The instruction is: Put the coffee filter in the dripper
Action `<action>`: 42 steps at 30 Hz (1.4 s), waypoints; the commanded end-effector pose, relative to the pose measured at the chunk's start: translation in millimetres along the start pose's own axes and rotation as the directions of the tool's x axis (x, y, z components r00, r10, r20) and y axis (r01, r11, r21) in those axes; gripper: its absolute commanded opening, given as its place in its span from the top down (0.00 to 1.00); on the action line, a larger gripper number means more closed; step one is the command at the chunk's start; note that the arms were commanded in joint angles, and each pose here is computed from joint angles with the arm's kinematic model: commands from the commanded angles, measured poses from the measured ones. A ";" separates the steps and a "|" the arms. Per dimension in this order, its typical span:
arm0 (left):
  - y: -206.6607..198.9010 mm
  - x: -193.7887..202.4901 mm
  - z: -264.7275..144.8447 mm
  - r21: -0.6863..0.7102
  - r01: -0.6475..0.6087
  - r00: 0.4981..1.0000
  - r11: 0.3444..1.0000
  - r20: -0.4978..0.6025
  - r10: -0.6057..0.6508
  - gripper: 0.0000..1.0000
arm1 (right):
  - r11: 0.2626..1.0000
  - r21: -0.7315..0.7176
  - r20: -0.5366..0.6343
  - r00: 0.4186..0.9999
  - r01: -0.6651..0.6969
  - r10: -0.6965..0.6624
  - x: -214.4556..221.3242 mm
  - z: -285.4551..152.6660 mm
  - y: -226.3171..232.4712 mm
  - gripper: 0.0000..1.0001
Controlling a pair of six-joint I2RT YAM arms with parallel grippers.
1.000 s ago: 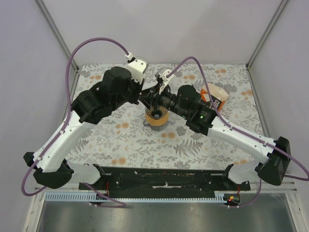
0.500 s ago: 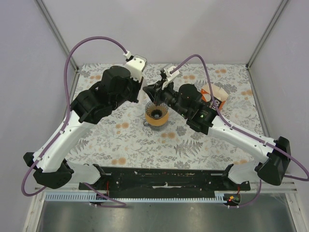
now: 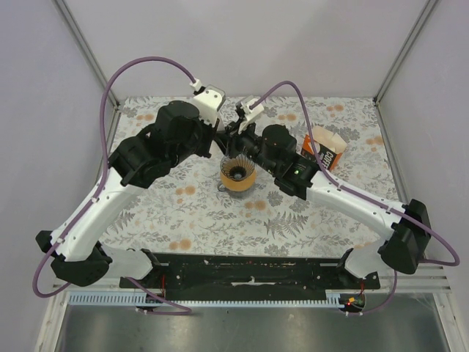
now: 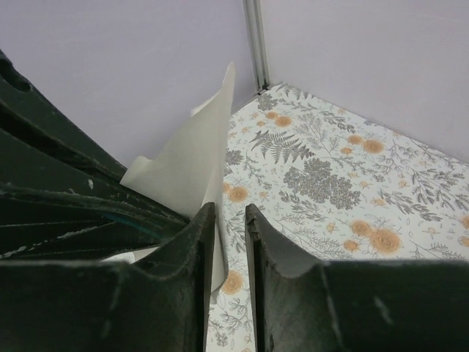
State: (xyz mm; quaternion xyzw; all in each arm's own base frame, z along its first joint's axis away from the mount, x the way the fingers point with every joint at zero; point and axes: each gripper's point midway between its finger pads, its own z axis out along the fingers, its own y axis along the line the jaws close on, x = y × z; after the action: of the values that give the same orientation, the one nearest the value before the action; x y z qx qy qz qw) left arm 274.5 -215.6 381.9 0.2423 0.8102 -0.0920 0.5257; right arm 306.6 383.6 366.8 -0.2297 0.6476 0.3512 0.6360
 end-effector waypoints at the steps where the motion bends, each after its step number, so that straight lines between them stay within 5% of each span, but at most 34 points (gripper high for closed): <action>1: -4.8 -5.2 -3.3 0.036 -0.017 1.000 0.999 0.027 0.016 0.98 | 0.999 -0.008 0.108 0.994 -0.033 0.033 -36.6 3.6 4.0 0.75; 5: 7.9 -1.6 -1.4 -0.036 -0.033 0.999 0.999 0.020 0.034 0.98 | 0.997 0.069 0.131 0.991 -0.045 0.035 -40.2 0.2 -12.4 0.99; 10: 51.0 -5.7 -3.1 -0.270 -0.125 0.990 0.955 0.022 0.136 0.98 | 0.975 0.212 0.197 0.980 -0.067 0.025 -42.9 -19.1 -42.5 1.00; 19: 55.2 -12.0 -4.9 -0.288 -0.154 0.985 0.945 0.030 0.169 0.98 | 0.978 0.203 0.170 0.985 -0.037 0.002 -33.8 -15.2 -41.6 1.00; 25: 16.5 0.8 3.2 -0.075 -0.174 0.984 0.982 0.010 0.175 0.98 | 0.997 0.072 0.161 0.987 0.004 -0.016 -37.3 4.6 -17.1 0.66; 34: 10.5 -4.2 1.2 -0.043 -0.172 0.985 0.984 0.022 0.173 0.98 | 0.996 0.080 0.152 0.988 -0.046 0.033 -29.0 18.3 -18.8 0.64; 37: 12.3 -5.5 0.2 -0.049 -0.172 0.985 0.984 0.027 0.173 0.98 | 0.990 0.119 0.156 0.986 -0.077 0.058 -26.8 18.6 -28.2 0.73; 40: 23.2 -6.8 2.0 -0.113 -0.195 0.980 0.974 0.022 0.198 0.98 | 0.981 0.148 0.160 0.982 -0.124 0.100 -24.9 17.3 -35.5 1.00; 42: 40.8 -10.0 3.8 -0.218 -0.221 0.973 0.951 0.016 0.230 0.98 | 0.977 0.137 0.162 0.977 -0.161 0.139 -25.5 16.9 -33.8 1.00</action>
State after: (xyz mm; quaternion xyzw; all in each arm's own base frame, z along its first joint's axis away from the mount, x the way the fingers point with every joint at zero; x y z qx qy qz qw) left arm 286.7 -202.1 367.1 0.2966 0.7954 -0.0069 0.5286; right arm 340.5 376.4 357.3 -0.1559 0.6542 0.3351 0.6599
